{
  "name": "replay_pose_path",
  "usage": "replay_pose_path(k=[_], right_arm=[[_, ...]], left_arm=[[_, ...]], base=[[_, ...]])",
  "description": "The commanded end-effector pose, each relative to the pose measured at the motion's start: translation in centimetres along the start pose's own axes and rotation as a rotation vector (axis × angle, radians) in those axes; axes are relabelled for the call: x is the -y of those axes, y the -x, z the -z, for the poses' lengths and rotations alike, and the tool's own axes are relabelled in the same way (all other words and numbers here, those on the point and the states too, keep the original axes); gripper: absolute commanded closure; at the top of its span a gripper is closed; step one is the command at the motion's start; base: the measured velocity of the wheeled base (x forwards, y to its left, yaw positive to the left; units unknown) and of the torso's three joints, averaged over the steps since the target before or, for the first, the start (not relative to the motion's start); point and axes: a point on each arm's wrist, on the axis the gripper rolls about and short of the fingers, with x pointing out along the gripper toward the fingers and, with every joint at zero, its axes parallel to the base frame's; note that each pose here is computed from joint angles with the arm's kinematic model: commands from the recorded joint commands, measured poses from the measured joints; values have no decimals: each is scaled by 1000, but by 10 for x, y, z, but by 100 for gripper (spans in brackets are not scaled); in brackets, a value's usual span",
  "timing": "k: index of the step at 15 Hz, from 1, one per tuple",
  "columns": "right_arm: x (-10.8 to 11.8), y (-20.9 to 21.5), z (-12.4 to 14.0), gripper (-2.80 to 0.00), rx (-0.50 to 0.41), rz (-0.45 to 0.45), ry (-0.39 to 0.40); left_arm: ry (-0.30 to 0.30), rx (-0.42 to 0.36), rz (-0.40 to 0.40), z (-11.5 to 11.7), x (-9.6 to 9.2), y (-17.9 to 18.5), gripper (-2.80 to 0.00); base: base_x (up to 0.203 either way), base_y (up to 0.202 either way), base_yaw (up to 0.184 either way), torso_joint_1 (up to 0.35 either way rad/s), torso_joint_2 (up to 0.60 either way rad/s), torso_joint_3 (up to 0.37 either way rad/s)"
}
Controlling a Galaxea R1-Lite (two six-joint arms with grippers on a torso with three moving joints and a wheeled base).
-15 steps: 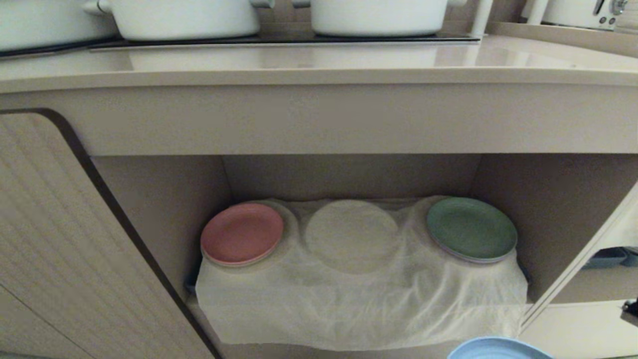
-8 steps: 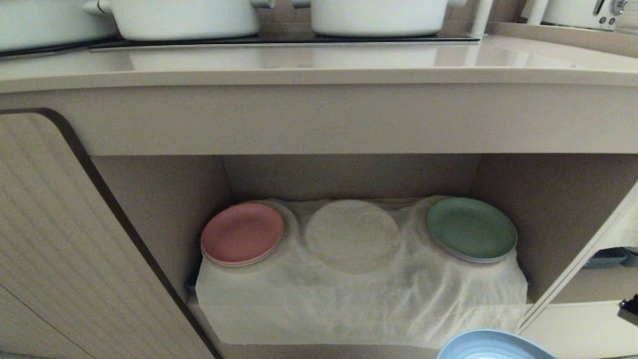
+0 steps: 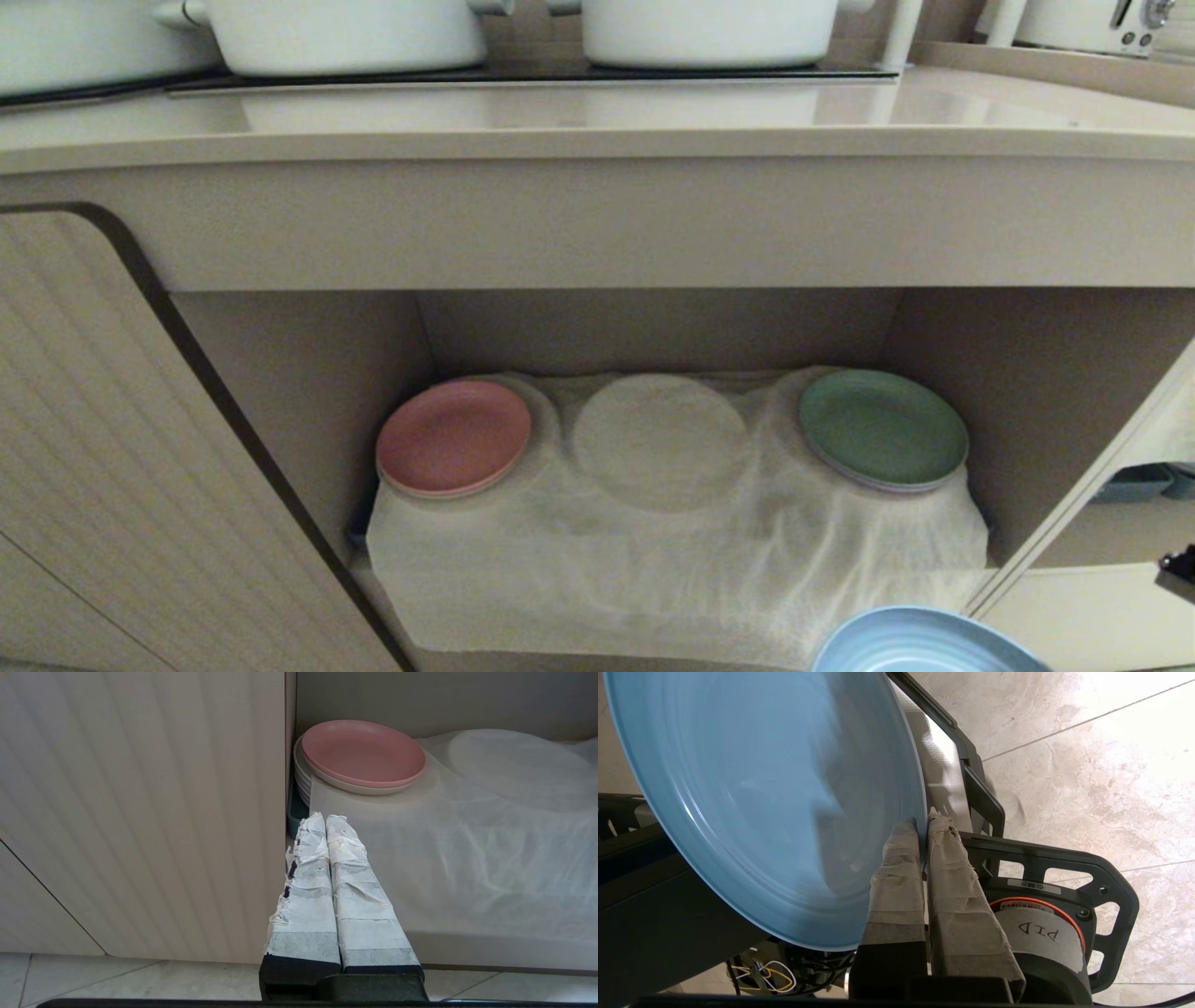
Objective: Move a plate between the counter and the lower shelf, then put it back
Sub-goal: Put the plate in the cupboard
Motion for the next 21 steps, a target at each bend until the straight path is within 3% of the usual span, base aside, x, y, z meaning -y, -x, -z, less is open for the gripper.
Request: replay_pose_path(k=[1, 21], right_arm=[[-1, 2, 2, 0, 5, -2, 1], [-1, 2, 6, 0, 6, -4, 2]], left_arm=[[1, 1, -1, 0, 0, 0, 0], [1, 1, -1, 0, 0, 0, 0]], base=[[0, 0, 0, 0, 0, 0], [0, 0, 0, 0, 0, 0]])
